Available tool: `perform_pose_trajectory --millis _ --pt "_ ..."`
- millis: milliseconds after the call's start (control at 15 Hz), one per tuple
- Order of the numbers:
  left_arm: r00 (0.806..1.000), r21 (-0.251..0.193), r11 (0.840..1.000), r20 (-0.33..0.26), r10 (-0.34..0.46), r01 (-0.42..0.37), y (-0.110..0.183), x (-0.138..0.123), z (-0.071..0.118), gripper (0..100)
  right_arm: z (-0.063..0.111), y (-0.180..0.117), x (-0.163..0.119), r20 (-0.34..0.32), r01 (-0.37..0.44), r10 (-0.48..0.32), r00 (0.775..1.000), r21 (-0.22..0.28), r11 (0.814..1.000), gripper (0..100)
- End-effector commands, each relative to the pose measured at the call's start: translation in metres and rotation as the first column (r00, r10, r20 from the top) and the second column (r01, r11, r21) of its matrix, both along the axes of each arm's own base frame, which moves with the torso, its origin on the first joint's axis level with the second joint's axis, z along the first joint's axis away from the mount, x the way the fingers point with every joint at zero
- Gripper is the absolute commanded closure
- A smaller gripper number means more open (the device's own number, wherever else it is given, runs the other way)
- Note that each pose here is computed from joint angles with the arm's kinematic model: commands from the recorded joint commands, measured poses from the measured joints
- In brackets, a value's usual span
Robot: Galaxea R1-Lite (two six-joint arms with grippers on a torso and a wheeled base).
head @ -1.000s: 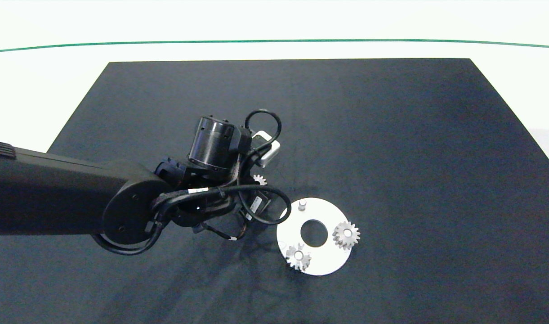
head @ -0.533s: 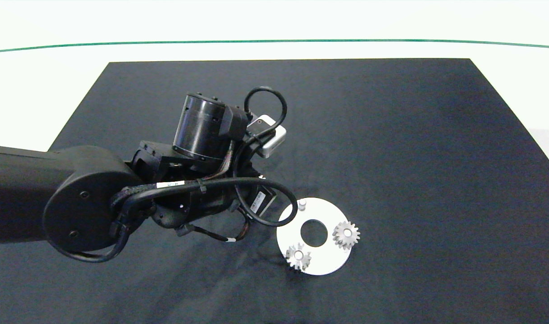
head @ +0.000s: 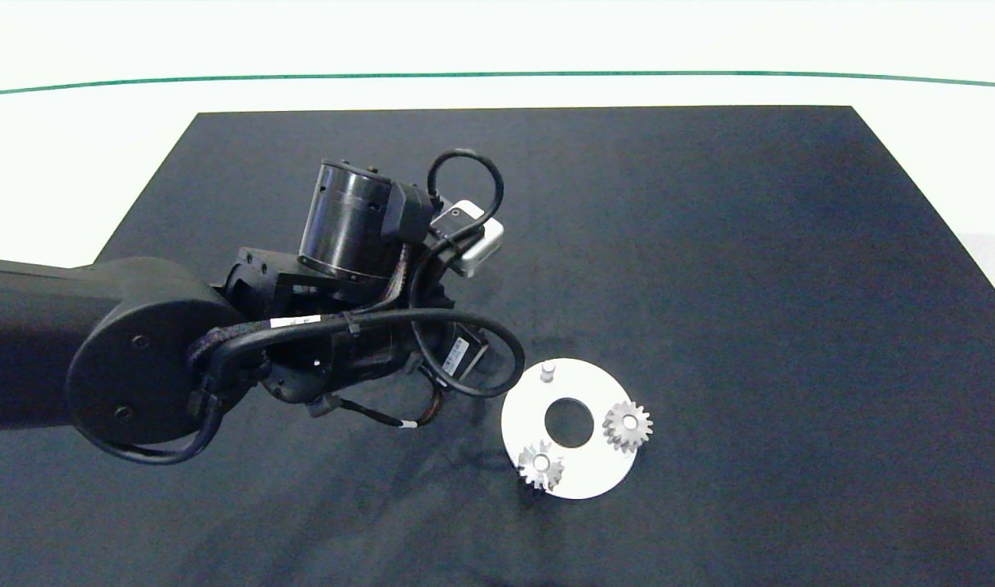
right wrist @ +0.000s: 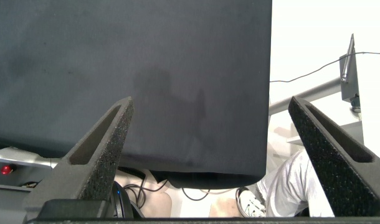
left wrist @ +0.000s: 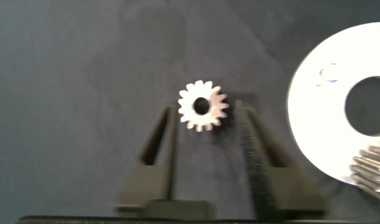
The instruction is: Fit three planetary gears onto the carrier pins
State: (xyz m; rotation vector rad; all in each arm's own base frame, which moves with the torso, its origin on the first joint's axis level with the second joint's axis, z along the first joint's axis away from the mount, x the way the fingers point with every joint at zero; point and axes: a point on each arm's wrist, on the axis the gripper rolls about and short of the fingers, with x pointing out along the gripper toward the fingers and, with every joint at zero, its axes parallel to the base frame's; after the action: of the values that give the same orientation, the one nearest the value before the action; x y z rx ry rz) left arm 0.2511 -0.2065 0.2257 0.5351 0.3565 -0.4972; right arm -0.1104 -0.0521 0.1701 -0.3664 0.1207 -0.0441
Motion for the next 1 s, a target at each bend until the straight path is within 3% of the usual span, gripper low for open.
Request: perform_pose_trajectory --millis 67,333,467,1000 --pt "0.999 0.023 1.0 -0.028 0.017 -0.016 0.001 0.008 -0.012 0 -0.001 0.0 0.0 -0.005 0.0 0.0 1.0 -0.004 1.0 0" --pt "0.997 0.059 0.998 -0.075 0.02 -0.016 -0.006 0.017 -0.037 0 -0.001 0.0 0.001 -0.007 0.0 0.0 1.0 -0.005 1.0 0" --pt "0.998 0.044 0.999 -0.066 0.01 -0.007 -0.012 0.024 -0.043 2 -0.001 0.0 0.0 -0.006 -0.001 0.001 1.0 -0.005 1.0 0" --pt "0.998 0.038 0.999 -0.054 0.011 -0.009 -0.014 0.033 -0.042 18 -0.004 0.0 0.003 -0.022 -0.003 0.003 1.0 -0.011 1.0 0"
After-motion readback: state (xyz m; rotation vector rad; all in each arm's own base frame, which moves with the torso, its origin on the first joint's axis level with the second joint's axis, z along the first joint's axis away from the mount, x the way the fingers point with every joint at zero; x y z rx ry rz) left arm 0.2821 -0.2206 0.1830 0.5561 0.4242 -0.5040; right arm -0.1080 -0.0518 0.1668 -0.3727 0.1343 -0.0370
